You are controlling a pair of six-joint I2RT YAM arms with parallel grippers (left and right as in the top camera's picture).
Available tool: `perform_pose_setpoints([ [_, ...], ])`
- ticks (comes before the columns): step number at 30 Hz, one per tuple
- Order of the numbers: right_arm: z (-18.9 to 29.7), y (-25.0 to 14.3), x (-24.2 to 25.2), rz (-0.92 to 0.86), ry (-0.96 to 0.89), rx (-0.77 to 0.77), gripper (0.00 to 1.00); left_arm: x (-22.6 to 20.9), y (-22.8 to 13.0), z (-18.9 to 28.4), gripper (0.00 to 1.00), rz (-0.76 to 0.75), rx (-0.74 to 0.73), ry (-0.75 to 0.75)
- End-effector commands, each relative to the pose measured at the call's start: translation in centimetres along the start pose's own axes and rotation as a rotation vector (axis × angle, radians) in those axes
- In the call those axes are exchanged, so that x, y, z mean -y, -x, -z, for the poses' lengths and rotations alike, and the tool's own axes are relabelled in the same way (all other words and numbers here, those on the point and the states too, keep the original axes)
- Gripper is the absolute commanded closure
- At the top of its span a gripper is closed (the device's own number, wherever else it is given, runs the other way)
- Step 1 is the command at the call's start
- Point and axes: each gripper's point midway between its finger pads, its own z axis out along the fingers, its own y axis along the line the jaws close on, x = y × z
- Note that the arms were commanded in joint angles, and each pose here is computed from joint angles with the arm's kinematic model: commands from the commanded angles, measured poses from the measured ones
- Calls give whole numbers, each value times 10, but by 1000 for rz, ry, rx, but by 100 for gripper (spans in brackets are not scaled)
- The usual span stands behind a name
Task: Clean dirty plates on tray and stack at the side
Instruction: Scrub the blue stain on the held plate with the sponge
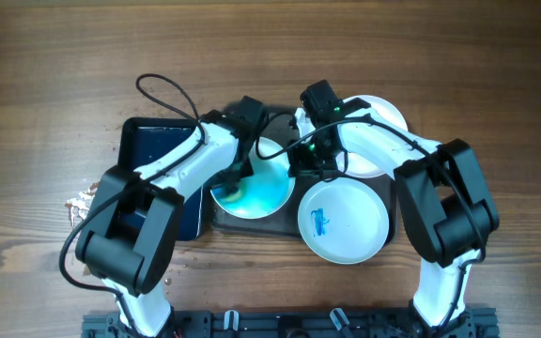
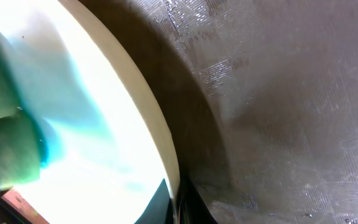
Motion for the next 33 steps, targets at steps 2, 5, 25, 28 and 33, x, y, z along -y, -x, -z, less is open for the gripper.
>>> perform_pose_setpoints([
  [2,-1,-2,14,-26,-48,-8,96,-43,8,-30,96,-12,60,220],
  [5,-1,-2,14,-27,-47,-7,96,10,-8,-33,96,-207,-22,-18],
  [25,-1,-7,15,-39,-54,-28,95,158,-95,34,96,-583,-205,-776],
  [28,-1,-8,16,-39,-56,-34,95,123,-75,4,96,-413,-176,-518],
  [33,-1,-8,16,-40,-56,-33,95,47,-41,-23,96,-127,-58,-97],
])
